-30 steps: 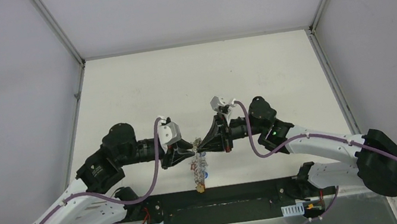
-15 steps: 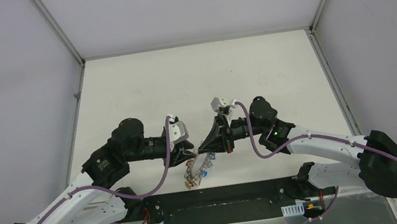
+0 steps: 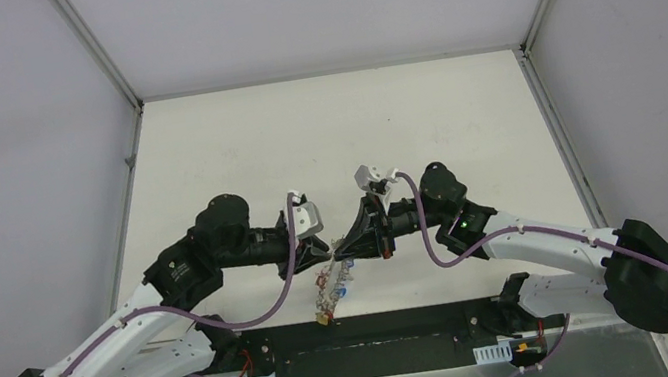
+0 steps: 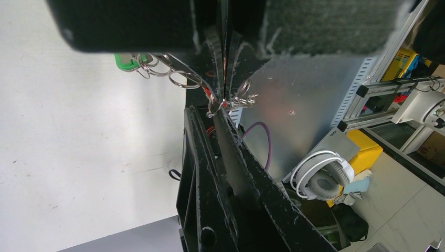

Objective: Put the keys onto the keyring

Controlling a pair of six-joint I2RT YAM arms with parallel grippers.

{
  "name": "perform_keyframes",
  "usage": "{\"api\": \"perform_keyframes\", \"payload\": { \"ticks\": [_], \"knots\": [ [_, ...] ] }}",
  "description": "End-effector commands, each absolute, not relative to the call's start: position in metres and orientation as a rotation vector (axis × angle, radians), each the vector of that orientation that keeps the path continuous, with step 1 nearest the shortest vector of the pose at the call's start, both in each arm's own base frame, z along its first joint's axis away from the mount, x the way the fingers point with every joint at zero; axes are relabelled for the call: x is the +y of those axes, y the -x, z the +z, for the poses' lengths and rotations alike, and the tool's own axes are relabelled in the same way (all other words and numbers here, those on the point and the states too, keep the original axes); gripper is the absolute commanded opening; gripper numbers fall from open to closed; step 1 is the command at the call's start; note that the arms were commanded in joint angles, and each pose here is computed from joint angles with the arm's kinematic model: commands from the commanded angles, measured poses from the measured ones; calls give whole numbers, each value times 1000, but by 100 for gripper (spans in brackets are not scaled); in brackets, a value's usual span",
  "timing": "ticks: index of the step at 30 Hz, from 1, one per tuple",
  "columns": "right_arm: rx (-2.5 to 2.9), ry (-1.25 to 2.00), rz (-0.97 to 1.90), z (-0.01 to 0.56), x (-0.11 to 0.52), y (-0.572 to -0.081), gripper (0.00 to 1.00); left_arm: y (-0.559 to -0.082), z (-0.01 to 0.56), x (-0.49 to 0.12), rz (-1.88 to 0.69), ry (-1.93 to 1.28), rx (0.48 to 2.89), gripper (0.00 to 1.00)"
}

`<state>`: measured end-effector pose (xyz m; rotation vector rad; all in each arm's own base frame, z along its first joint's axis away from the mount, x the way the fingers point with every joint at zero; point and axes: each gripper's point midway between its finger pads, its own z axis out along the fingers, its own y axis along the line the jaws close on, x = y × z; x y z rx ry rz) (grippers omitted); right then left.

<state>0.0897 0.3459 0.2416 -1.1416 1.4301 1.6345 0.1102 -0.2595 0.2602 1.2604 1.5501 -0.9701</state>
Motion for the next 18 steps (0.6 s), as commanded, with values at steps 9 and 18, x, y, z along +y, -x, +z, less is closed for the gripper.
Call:
{"api": "perform_keyframes", "payload": {
  "ticks": [9,18],
  "knots": [
    [1205,1142,1625,295,347,-88,0,-104,276,-270,-1032,-1312,1477,9],
    [1243,1082,1602,294,347,-96,3,-102,275,-268,-1034,-1305,1481,0]
  ]
}}
